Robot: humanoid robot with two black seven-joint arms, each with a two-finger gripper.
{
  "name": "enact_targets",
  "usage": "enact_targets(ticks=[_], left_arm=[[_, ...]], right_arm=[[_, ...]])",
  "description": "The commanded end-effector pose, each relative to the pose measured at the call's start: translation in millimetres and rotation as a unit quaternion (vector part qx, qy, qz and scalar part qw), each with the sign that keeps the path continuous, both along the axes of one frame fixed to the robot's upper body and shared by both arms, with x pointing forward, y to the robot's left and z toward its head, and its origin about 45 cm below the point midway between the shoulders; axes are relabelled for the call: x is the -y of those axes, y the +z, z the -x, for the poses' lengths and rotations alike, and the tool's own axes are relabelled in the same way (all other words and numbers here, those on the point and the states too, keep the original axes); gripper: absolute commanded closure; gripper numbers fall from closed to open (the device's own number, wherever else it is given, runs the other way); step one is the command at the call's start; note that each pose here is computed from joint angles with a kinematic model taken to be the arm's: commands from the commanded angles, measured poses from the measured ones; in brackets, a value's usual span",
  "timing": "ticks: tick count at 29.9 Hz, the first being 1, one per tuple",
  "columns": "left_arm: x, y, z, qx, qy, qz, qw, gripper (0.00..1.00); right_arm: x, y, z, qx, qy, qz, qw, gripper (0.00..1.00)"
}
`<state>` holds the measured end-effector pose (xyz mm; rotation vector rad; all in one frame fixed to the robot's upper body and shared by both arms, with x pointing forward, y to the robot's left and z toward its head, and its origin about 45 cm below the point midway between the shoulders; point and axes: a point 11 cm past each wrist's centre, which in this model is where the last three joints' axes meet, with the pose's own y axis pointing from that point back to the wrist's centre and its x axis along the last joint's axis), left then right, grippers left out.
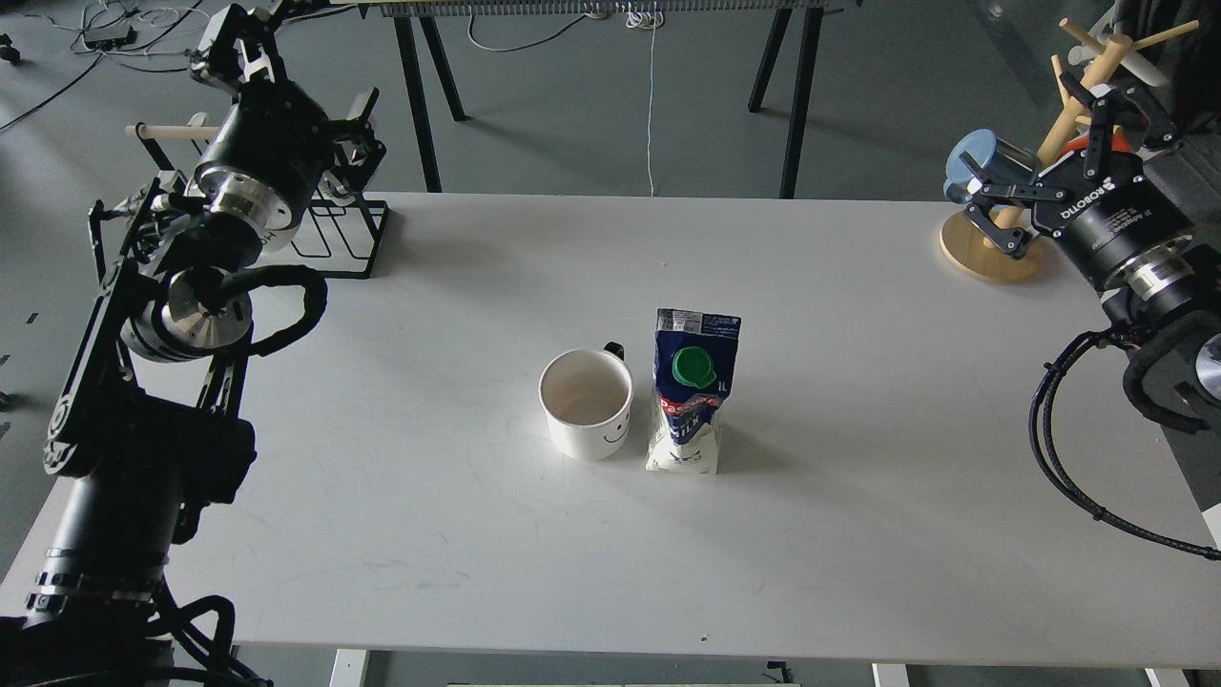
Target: Place cup and milk with both arms
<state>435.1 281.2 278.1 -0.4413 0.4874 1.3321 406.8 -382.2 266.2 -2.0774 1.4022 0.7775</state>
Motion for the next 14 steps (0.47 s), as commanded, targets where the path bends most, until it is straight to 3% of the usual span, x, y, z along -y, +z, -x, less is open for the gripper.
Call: enact_targets(ticks=[1,14], left_arm=[[-10,-16,8,-0.017,0.009,0.004,1.0,0.01],[-54,-27,12,0.014,-0.029,-0.059,0.998,0.01]], right_arm=[[3,0,11,0.006,-0.005,-0.018,1.0,0.01],[17,-3,17,0.01,-0.029,-0.035,0.999,0.01]])
